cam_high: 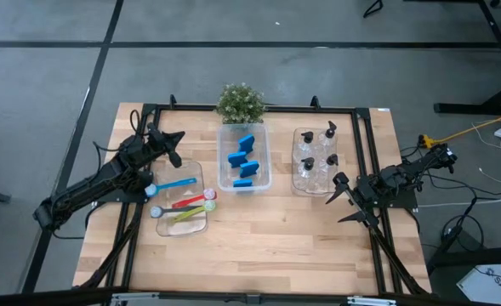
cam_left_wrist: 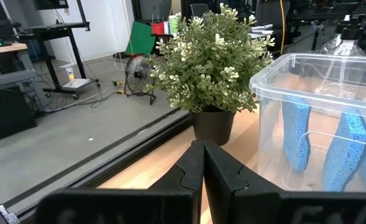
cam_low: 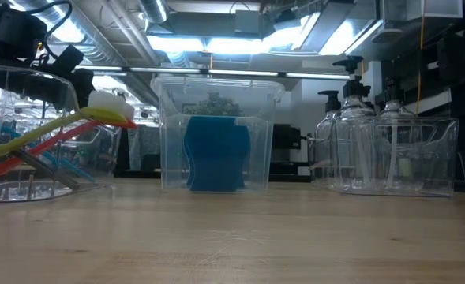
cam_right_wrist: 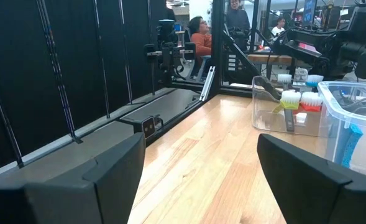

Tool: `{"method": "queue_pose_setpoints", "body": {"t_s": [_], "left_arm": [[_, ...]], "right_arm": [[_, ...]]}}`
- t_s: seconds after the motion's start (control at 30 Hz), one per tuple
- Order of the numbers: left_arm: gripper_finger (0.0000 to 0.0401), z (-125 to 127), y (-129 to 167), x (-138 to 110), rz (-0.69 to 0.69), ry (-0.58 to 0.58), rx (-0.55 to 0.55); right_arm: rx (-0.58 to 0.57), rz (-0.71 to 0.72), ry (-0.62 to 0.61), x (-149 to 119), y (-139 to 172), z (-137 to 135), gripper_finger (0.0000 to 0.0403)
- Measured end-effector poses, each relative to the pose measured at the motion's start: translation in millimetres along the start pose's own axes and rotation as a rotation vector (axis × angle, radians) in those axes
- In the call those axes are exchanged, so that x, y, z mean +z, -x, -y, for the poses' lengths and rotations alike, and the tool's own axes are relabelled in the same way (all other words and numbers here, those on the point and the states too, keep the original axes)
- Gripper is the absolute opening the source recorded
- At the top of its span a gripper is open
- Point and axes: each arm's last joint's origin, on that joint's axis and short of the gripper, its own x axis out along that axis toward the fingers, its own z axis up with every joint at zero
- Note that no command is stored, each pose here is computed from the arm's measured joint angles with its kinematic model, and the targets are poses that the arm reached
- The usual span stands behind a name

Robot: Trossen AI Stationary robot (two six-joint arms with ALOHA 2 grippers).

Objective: Pick & Place Kitchen Sink Supplies
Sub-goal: Return to Home Position

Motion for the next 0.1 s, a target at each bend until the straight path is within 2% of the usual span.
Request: {"method": "queue_pose_setpoints", "body": {"t_s": [0.1], "left_arm": [[0.0007,0.0,0.0,0.0,0.0,0.0,0.0]], "right_arm": [[0.0,0.0,0.002,-0.1,0.0,0.0,0.0308]]}}
